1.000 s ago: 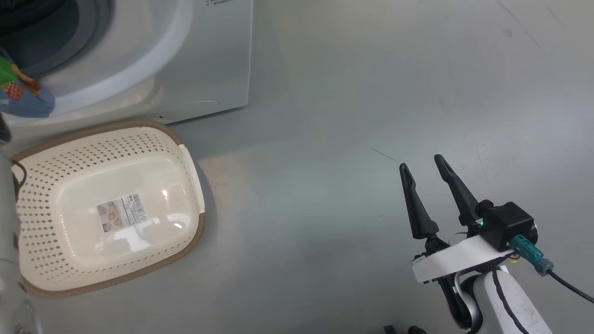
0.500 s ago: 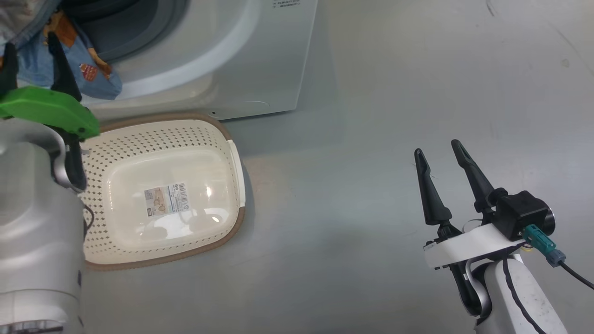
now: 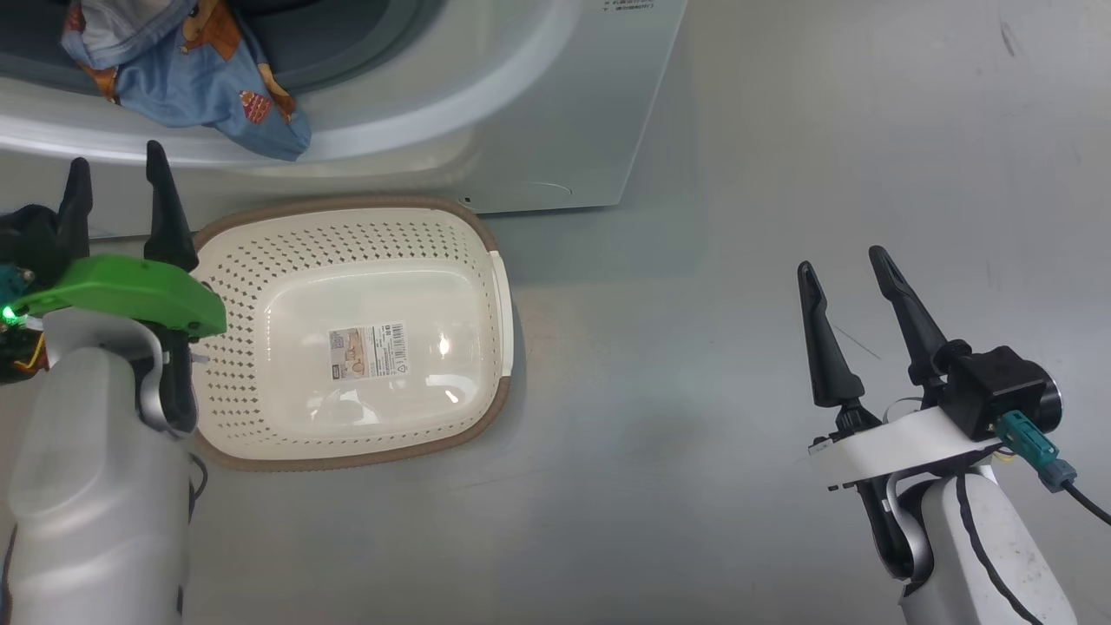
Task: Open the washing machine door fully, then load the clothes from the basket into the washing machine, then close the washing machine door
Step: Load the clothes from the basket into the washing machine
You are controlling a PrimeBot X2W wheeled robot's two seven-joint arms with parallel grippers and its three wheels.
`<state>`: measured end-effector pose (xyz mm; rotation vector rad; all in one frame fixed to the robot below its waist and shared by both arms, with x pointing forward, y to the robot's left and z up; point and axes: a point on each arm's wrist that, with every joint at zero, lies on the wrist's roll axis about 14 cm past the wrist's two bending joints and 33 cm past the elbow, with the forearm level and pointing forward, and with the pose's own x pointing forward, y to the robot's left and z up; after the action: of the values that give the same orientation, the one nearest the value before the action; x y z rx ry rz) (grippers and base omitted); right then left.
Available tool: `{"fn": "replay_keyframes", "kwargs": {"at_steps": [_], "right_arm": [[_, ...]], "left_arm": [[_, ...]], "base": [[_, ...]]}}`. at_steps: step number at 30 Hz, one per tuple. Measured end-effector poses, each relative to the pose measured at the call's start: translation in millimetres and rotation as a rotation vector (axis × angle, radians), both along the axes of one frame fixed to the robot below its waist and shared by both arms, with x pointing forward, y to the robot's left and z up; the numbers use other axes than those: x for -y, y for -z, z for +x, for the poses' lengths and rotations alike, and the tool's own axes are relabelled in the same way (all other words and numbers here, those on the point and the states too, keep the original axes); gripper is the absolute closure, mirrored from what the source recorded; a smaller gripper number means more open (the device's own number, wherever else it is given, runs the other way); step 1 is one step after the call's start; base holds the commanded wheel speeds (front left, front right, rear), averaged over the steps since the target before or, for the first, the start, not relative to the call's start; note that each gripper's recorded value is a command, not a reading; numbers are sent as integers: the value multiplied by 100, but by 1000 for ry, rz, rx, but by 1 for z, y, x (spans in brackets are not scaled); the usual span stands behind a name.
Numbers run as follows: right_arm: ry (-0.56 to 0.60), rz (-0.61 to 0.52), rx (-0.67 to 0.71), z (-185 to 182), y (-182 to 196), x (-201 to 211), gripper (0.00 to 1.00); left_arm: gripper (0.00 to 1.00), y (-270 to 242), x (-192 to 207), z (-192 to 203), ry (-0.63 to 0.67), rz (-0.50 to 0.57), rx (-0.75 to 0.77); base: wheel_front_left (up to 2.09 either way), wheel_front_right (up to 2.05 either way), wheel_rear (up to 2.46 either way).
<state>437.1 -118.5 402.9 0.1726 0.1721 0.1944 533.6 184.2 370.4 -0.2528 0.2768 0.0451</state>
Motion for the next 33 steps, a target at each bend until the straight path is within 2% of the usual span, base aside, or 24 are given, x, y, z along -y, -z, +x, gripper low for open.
{"fn": "replay_keyframes", "kwargs": {"at_steps": [4,14,33], "right_arm": [[-19,-1,3,1,1,-5,0],[-24,-9,6,6,3,-5,0],[-41,-8,12,7,1,-9,0]], "left_arm": [[0,-1,-16,-13,-58,-19,12],[0,7,-27,-51,-100,-31,-1],[0,3,-23,-90,-80,-31,9]], "base": [[0,0,0],[0,0,0],[0,0,0]]}}
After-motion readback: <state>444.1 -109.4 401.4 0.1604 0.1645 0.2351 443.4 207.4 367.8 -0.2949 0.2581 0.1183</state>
